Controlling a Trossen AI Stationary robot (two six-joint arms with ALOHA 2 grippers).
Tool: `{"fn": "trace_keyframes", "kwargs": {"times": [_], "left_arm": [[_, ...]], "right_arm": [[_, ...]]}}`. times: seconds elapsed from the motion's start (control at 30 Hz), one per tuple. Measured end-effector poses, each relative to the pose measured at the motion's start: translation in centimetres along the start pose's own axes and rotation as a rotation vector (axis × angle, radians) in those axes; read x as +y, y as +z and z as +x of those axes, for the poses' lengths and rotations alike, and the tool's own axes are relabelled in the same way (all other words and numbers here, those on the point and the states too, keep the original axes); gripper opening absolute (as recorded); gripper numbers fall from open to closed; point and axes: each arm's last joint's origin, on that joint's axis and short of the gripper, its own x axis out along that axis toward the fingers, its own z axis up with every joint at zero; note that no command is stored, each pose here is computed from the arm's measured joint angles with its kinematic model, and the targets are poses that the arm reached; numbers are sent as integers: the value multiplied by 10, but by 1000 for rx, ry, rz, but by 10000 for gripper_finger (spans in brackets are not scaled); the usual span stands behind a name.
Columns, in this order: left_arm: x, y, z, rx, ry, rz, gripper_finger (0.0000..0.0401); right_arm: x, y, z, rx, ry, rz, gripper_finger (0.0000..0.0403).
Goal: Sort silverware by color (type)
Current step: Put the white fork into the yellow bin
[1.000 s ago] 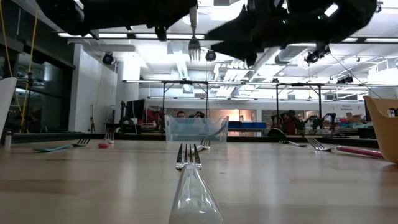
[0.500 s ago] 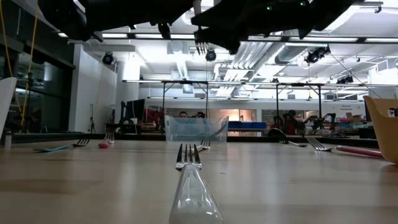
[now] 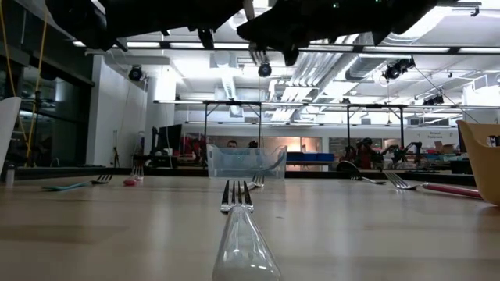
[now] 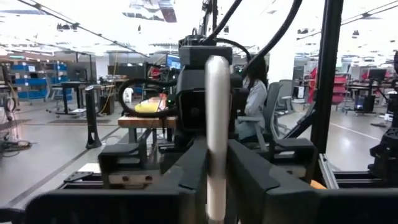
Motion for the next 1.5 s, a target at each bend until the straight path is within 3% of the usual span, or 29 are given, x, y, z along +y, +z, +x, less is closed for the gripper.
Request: {"fn": "trace_keyframes", "kwargs": {"times": [0.17, 0.3, 0.47, 0.63, 0.83, 0.97, 1.2, 1.5], "left_arm": [[-1, -2, -2, 69, -2, 13, 108], [-10, -7, -7, 191, -39, 67, 126], [-39, -8, -19, 317, -144, 135, 120], [-73, 0, -37, 392, -157, 198, 91], [-100, 6, -56, 445, -135, 238, 52], [-111, 8, -62, 437, -153, 244, 31], [-123, 8, -69, 448, -144, 214, 6], [-138, 9, -79, 448, -122, 204, 1]], "right_arm": [[5, 14, -19, 53, -46, 5, 4], [14, 26, -39, 134, -114, 47, 1], [42, 37, -56, 259, -132, 127, 1], [82, 34, -76, 438, -211, 329, 1], [127, 8, -119, 662, -361, 676, 0], [154, -6, -152, 765, -441, 814, 0], [187, -43, -176, 887, -639, 867, 0], [206, -77, -168, 1063, -740, 866, 0]]}}
